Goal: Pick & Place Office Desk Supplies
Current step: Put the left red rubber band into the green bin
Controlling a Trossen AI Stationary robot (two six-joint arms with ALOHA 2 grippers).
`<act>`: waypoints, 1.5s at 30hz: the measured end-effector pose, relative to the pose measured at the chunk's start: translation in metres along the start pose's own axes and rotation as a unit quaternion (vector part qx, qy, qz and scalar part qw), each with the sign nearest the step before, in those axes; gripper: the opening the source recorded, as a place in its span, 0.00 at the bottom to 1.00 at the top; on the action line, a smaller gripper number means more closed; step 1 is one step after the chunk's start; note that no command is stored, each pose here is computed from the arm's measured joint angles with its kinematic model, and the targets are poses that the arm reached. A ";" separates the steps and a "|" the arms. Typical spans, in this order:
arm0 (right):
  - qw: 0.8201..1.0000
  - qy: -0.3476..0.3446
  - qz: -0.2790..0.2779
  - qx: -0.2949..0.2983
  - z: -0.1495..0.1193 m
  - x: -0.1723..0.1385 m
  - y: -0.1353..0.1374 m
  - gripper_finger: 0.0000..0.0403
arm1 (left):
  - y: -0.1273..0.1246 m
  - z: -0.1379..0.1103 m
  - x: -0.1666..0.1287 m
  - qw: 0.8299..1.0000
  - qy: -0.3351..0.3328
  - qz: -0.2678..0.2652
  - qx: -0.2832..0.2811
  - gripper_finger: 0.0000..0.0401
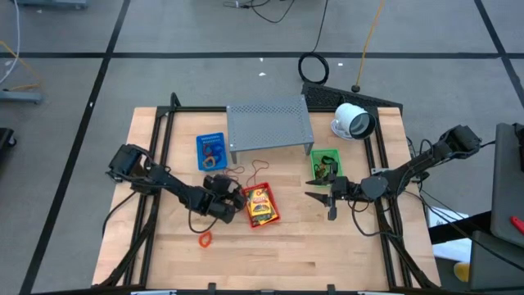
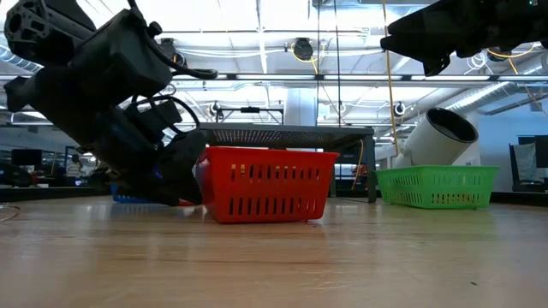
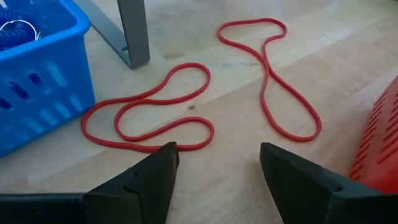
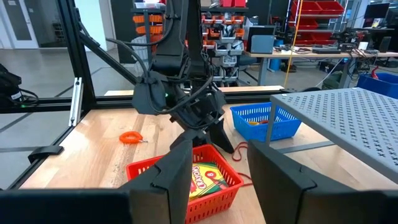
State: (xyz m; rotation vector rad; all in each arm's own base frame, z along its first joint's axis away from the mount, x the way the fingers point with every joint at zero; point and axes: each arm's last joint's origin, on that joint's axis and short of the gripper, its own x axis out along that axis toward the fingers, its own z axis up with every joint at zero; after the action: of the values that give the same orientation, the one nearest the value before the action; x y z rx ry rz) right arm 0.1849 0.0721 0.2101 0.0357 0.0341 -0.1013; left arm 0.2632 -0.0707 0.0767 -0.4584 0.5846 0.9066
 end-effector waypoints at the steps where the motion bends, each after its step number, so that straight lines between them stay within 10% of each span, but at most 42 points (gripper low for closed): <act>1: 1.000 0.000 0.000 0.000 0.000 0.000 0.000 0.36 | 0.000 0.000 0.000 1.000 0.000 0.000 0.000 0.60; 12: 1.000 0.000 0.000 0.000 0.000 0.000 0.000 0.36 | 0.003 -0.002 0.000 0.999 0.022 0.004 0.024 0.04; 45: 1.000 0.000 0.000 0.000 0.000 0.000 0.000 0.36 | -0.006 0.061 -0.059 0.987 -0.018 -0.132 0.093 0.03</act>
State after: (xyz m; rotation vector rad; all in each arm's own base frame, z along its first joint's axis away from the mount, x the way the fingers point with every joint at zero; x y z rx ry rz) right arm 0.1849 0.0721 0.2100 0.0354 0.0351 -0.1013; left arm 0.2560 -0.0725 0.1619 -0.3394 0.5548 0.6001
